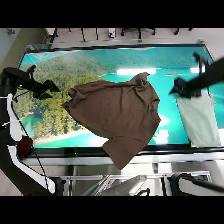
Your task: Fold the shirts.
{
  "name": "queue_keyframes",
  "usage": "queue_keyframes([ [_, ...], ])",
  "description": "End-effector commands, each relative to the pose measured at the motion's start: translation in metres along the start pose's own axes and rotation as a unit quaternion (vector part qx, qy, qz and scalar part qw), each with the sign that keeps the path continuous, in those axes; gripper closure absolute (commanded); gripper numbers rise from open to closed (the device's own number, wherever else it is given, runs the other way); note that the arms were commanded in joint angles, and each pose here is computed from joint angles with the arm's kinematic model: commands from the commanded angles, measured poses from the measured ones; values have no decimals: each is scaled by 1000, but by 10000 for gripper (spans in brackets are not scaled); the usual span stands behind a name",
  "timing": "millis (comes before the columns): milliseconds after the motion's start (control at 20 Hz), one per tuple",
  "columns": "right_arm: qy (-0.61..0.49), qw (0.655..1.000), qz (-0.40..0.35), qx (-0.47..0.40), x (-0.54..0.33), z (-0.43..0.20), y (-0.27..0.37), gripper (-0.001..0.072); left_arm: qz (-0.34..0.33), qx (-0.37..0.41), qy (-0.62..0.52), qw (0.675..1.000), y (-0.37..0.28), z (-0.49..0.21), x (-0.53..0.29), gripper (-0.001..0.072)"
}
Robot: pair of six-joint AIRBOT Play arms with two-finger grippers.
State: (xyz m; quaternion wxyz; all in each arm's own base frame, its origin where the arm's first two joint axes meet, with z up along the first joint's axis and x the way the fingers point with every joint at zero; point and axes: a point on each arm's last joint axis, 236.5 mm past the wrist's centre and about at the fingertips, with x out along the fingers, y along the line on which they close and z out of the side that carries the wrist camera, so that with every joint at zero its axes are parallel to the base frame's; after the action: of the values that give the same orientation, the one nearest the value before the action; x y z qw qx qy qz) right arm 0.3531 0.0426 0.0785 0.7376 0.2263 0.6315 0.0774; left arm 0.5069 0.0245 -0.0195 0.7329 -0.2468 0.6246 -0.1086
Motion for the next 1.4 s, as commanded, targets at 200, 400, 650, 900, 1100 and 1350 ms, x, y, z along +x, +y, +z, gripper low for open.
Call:
queue_keyframes([
  [200,-9,960,159,232,128,-176,-11,298,-55,5,42,998,-15,-25,-5,9],
  [400,0,958,140,252,158,-204,-32,298,-54,21,30,998,-29,-23,-11,295],
  [650,-33,958,119,260,167,-188,-45,301,-54,26,29,998,-34,-24,-15,294],
  [900,-32,962,104,250,179,-178,-46,327,-53,26,25,998,-34,-22,-15,294],
  [1100,-28,970,93,222,189,-159,-31,371,-52,25,17,998,-34,-18,-15,294],
  [1350,-33,984,106,142,179,-122,0,694,-53,25,29,998,-34,-24,-16,294],
])
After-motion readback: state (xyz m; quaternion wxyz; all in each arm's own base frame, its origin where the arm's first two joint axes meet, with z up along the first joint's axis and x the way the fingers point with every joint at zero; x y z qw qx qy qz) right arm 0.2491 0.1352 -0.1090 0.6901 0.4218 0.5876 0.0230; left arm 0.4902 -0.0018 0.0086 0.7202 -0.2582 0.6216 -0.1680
